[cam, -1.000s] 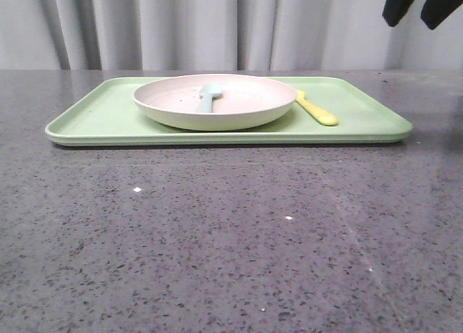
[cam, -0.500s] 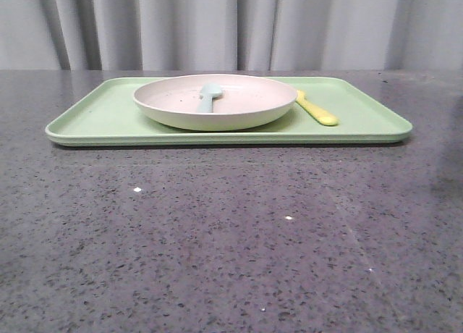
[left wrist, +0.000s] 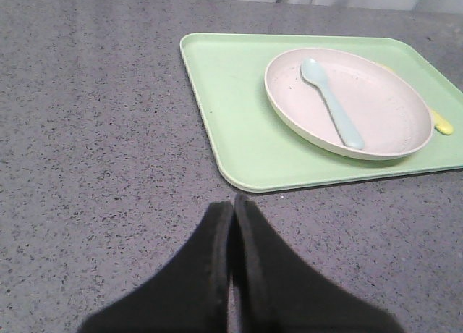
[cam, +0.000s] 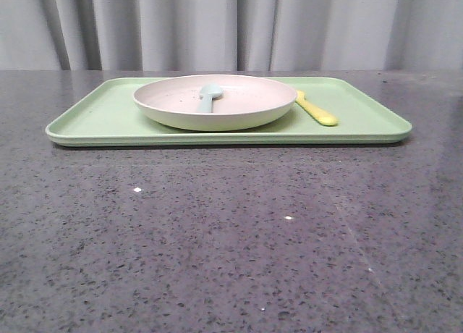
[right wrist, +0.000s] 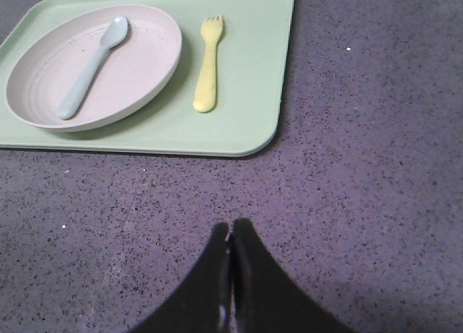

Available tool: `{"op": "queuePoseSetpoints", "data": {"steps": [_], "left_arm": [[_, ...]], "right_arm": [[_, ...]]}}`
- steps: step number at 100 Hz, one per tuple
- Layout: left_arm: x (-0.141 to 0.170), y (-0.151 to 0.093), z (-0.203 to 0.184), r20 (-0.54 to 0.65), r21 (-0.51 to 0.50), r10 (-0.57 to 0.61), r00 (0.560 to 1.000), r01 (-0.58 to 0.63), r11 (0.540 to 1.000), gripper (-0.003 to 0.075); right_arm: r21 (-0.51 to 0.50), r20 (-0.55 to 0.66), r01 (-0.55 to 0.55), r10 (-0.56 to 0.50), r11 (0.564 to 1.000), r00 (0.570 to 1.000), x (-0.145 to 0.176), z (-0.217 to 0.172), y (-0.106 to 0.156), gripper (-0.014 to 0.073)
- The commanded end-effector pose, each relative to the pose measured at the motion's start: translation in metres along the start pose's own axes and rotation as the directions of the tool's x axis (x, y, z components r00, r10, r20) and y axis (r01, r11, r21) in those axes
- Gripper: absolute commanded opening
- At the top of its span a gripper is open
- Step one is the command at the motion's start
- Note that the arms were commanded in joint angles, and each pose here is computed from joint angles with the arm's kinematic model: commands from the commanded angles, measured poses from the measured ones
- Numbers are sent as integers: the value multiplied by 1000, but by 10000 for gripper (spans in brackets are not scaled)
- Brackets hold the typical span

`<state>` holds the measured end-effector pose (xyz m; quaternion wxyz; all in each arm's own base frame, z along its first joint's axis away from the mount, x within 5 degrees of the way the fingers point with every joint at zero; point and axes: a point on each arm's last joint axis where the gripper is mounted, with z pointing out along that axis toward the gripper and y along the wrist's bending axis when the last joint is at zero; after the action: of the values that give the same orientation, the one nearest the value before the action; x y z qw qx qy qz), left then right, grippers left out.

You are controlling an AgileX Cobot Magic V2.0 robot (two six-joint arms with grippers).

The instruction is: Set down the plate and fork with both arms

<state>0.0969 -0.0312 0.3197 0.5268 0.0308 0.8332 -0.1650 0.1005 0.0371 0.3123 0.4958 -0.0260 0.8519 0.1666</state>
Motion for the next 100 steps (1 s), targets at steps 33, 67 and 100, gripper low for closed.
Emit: {"op": "queuePoseSetpoints", "data": {"steps": [33,67,100], "left_arm": [[-8,-1,-11,145,13,-17,989,16,1000,-20],[-5,-1,-11,143,13,-17,990,15,1000,-20],[-5,-1,-11,143,13,-17,990,15,1000,-20]], "right_arm": [[-41,262,50,-37,998,964,12,-30,-6,-68],[-39,265,53,-41,998,963,13,-31,-6,-68],[-39,265,53,-41,998,963,13,-31,-6,-68]]}}
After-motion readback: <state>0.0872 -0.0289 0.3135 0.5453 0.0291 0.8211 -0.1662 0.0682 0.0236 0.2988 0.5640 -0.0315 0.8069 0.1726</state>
